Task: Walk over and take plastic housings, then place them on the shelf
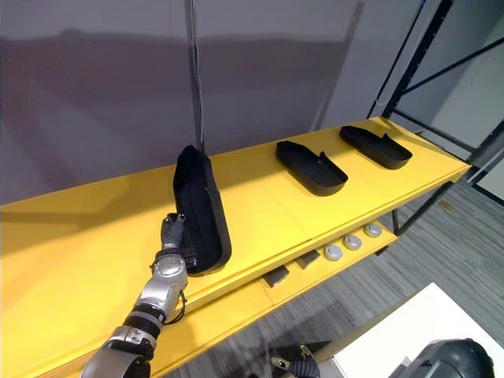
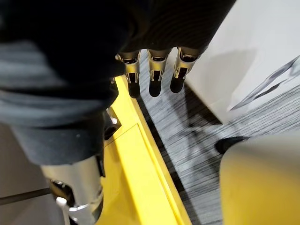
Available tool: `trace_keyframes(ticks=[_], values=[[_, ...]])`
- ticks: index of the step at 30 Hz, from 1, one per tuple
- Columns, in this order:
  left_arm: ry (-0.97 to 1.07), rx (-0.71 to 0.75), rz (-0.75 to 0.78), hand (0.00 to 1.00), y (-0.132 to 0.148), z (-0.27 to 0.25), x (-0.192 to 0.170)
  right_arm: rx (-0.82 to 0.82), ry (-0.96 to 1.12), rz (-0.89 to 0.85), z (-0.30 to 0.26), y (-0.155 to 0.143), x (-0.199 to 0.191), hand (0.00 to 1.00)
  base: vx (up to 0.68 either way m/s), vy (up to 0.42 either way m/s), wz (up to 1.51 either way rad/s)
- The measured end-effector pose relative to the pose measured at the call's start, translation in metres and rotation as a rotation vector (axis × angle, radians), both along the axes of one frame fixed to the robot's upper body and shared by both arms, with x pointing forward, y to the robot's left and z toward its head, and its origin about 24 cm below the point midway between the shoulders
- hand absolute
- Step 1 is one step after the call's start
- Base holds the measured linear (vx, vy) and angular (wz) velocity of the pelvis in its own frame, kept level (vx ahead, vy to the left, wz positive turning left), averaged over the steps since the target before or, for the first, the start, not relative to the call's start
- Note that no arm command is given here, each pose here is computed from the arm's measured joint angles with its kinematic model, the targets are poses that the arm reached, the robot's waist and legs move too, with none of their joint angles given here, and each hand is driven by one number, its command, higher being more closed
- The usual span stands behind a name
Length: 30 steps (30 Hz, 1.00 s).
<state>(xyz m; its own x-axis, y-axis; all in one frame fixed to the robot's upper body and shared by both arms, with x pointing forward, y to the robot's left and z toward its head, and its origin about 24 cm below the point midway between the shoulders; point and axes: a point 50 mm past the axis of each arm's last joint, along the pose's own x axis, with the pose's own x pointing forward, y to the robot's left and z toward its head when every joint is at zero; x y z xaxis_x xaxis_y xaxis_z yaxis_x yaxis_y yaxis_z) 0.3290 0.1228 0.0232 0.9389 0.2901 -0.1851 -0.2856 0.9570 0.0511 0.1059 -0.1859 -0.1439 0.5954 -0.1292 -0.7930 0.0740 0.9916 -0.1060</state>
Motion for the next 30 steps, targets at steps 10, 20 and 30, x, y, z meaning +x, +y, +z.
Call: trace_keyframes(ticks=[10,20,30], values=[[-0.038,-0.089,0.062,0.00,0.003,0.017,0.014,0.006,0.000,0.008,-0.001,0.001,0.007,0.00,0.04,0.004,-0.02],[-0.040,-0.143,0.121,0.00,0.010,0.017,0.014,0.005,-0.011,0.010,0.001,0.001,0.010,0.00,0.00,-0.003,0.00],[-0.133,-0.170,0.150,0.00,0.011,0.032,0.005,0.007,-0.028,0.010,0.003,0.002,0.013,0.00,0.00,0.000,0.00]])
